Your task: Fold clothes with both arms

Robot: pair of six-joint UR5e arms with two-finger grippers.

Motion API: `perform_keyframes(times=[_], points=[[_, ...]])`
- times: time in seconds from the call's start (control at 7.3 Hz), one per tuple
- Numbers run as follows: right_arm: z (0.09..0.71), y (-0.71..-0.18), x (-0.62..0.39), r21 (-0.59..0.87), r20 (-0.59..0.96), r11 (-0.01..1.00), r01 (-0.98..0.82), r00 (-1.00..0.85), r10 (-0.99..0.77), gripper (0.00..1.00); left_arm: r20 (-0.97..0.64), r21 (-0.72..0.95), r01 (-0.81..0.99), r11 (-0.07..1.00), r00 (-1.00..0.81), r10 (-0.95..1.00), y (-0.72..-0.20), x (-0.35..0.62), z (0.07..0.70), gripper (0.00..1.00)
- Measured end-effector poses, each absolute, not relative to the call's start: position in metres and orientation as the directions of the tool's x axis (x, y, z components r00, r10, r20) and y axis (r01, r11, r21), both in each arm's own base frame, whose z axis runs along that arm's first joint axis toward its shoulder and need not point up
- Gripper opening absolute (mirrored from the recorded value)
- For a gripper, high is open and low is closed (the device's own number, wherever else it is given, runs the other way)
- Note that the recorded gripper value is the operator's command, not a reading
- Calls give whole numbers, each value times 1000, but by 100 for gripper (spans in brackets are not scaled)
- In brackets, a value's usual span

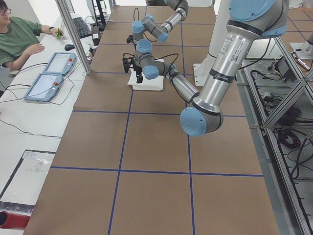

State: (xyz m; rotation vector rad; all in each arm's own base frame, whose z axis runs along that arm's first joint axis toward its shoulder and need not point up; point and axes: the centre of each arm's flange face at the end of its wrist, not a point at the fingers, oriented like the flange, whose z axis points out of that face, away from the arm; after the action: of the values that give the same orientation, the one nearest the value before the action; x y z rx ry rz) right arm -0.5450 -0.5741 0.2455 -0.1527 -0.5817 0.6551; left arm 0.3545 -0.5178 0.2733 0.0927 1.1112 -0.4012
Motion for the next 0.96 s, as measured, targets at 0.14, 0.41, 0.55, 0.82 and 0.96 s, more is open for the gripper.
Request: perform_keyframes(times=[0.14, 0.41, 0.55, 0.82, 0.96], points=[[245, -578, -540, -309, 456, 784, -538, 639, 619, 39, -886, -126, 359, 925, 379, -268, -518, 354, 273, 100], [244, -583, -534, -298, 464, 786, -542, 637, 616, 100, -887, -124, 359, 925, 378, -266, -518, 354, 273, 100], [244, -586, -532, -283, 474, 799, -530, 647, 597, 100, -887, -123, 359, 925, 378, -265, -518, 354, 273, 100], [247, -605, -510, -234, 503, 841, -488, 680, 534, 100, -888, -118, 360, 925, 379, -261, -519, 352, 273, 100], [250, -620, -488, -202, 524, 866, -457, 696, 490, 100, -888, -116, 365, 924, 379, -261, -522, 346, 273, 100]])
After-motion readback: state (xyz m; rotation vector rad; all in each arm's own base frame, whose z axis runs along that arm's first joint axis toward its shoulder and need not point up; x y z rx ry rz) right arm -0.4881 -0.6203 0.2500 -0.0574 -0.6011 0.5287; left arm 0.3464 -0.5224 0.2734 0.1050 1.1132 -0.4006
